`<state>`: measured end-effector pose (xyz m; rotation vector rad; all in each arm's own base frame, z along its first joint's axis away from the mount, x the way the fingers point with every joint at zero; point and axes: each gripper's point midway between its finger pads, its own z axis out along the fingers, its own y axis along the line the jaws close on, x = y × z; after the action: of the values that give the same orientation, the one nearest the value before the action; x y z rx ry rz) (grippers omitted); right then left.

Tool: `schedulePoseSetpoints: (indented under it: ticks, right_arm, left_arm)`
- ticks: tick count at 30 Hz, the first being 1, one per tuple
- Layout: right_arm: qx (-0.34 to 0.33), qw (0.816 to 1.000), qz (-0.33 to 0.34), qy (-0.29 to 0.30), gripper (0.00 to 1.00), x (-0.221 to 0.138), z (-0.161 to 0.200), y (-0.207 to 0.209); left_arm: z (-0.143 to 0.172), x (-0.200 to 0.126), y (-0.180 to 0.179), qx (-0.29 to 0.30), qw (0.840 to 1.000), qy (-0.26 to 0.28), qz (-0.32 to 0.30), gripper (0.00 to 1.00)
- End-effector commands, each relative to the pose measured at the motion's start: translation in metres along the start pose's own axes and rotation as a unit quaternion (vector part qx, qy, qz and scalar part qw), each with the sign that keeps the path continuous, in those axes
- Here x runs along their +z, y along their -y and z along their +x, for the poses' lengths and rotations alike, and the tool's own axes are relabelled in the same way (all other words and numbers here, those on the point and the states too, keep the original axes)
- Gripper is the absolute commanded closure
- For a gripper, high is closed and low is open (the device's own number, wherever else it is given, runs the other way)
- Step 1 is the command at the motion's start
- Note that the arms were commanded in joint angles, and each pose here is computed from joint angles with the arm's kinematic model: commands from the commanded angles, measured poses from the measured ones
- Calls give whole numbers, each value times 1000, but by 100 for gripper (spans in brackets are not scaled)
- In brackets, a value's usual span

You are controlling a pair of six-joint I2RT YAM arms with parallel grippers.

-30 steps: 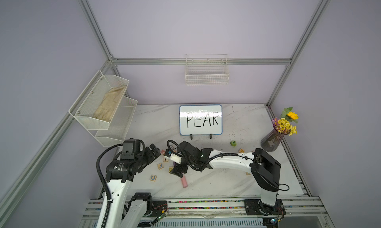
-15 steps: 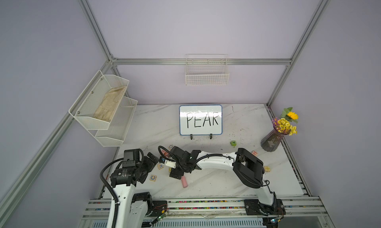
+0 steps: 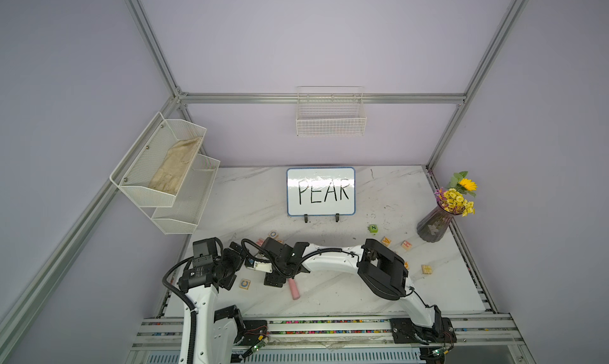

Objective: Spell the uppercase word “pear” with letter blocks
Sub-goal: Pick up the letter block from the center of the board.

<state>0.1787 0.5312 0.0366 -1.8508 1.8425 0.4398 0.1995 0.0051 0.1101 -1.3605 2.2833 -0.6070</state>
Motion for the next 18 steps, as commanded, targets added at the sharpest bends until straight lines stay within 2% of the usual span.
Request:
schedulePoseSetpoints:
  ticks: [1,18]
  right_arm:
    - [-10,1000,7,-17,24,-1,5,4]
    - [15,999,-16,-46,47,-5,24,4]
  left_arm:
    - [2,3,1,16,1000,-3,10,0]
    - [6,11,0,9,1000,-16,21,0]
